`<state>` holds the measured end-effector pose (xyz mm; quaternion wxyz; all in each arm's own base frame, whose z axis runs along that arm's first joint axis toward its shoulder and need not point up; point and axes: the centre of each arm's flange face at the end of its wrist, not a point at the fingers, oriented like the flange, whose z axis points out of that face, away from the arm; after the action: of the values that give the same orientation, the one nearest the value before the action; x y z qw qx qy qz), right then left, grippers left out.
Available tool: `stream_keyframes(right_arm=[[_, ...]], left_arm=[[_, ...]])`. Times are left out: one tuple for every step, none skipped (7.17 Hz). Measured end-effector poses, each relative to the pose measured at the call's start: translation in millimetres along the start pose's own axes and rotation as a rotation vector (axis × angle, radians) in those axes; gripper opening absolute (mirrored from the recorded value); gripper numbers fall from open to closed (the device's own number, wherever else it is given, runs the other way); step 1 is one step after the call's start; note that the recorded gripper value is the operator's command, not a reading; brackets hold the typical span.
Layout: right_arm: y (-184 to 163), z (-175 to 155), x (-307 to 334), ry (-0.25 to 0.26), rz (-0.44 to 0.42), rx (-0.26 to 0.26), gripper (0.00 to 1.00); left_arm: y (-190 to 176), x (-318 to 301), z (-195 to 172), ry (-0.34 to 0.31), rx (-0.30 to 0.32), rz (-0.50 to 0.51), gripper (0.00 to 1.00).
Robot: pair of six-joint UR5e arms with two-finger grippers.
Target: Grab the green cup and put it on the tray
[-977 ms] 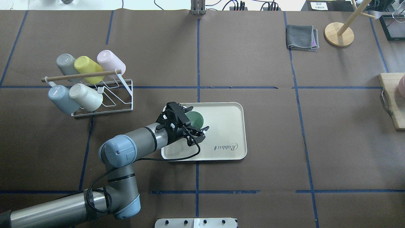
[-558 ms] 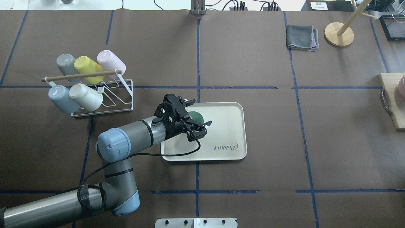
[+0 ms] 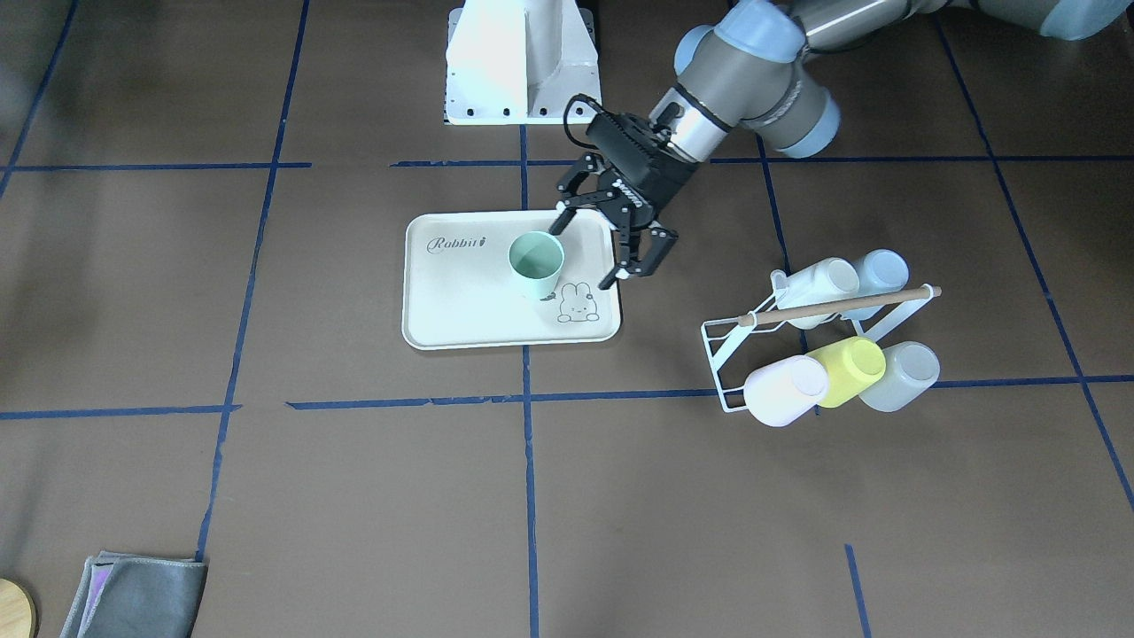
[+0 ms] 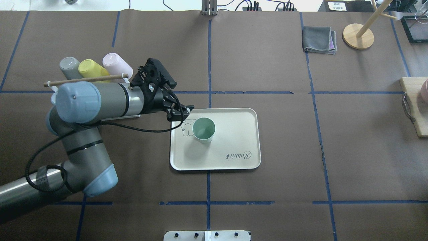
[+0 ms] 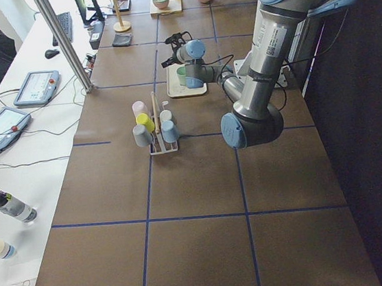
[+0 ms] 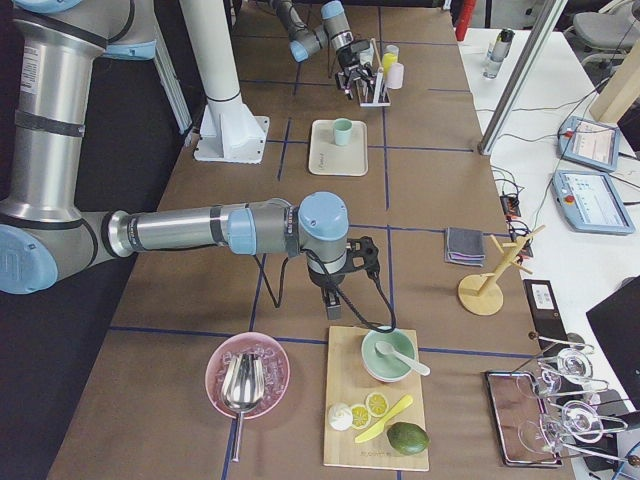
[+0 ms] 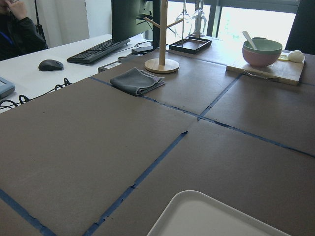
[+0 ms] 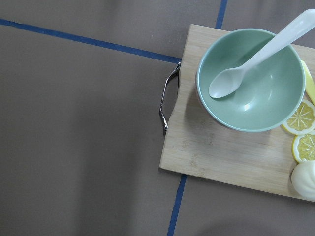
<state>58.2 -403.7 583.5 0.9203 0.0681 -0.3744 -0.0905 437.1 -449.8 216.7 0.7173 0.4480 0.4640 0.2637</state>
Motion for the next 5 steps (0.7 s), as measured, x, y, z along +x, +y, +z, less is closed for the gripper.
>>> stream_keyframes(right_arm=[[-0.3,0.1,0.2,0.001,0.0,0.0,1.0],[-0.4,0.4,0.7,0.002,0.0,-0.001,1.0],[-0.3,0.9,1.4,0.005,0.001,-0.002,1.0],[-0.1,1.6,2.4,0.007,0.006,-0.004,1.0],[0.1,2.1,2.9,0.008,0.014,-0.005,1.0]], left_arm=[[-11.5,-34.6,-32.8,-0.022,-0.137,-0.053,0.99],[-17.8,-72.1,-68.3,-0.049,-0.261,-0.096,0.99],[-10.7,-112.7,-98.1,-0.086,-0.359,-0.086,1.0],[7.8,-162.6,-128.6,-0.141,-0.464,-0.066,1.0],[32.1,-214.1,-163.3,-0.207,-0.559,-0.103,1.0]])
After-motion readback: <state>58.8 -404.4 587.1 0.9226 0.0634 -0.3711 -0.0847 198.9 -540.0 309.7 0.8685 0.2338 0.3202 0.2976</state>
